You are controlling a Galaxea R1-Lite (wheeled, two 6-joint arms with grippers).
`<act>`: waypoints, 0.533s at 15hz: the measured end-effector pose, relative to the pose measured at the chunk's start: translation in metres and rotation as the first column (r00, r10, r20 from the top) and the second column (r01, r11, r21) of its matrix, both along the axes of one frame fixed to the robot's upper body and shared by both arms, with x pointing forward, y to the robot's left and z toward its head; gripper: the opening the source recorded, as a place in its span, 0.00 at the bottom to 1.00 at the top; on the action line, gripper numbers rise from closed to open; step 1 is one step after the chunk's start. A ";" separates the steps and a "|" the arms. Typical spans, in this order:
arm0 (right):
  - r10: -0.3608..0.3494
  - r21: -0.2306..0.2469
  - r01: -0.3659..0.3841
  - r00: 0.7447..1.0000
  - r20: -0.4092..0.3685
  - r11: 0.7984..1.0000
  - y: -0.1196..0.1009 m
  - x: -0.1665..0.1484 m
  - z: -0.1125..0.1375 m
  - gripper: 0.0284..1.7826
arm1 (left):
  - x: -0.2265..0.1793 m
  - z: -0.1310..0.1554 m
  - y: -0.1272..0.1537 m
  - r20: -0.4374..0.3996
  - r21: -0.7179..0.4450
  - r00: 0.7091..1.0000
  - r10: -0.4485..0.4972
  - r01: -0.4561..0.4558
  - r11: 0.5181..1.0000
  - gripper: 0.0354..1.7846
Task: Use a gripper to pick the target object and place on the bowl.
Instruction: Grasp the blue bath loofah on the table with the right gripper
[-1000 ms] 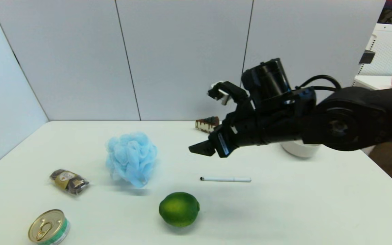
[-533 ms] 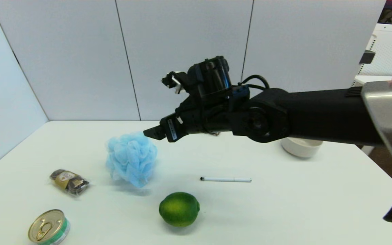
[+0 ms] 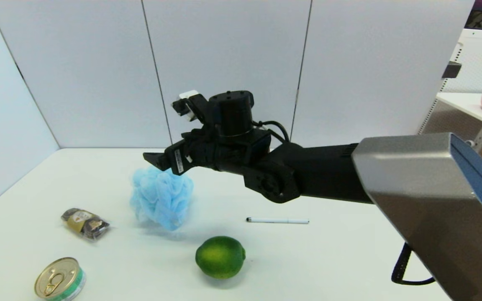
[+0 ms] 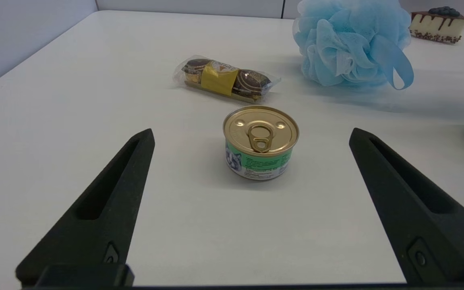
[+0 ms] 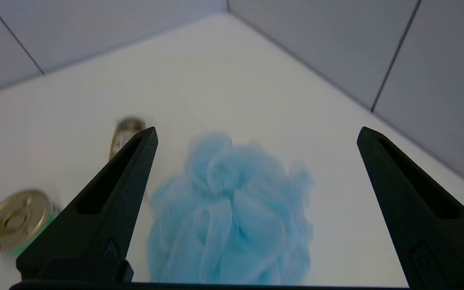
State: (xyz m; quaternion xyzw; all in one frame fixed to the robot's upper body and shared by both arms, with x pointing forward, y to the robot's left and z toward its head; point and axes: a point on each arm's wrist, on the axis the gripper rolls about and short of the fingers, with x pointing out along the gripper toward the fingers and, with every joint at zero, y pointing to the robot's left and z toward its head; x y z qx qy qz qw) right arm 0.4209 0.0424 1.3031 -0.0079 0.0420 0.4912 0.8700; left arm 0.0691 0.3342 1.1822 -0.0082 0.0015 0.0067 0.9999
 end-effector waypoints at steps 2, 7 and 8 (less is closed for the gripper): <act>0.008 0.068 -0.012 0.999 0.046 0.998 0.009 0.002 -0.008 0.96 | 0.000 0.000 0.000 0.000 0.000 1.000 0.000 0.000 1.000 0.96; 0.026 0.063 -0.029 0.999 0.047 0.998 0.021 0.006 -0.041 0.96 | 0.000 0.000 0.000 0.000 0.000 1.000 0.000 0.000 1.000 0.96; 0.028 0.051 -0.030 0.999 0.037 0.998 0.023 0.007 -0.047 0.96 | 0.000 0.000 0.000 0.000 0.000 1.000 0.000 0.000 1.000 0.96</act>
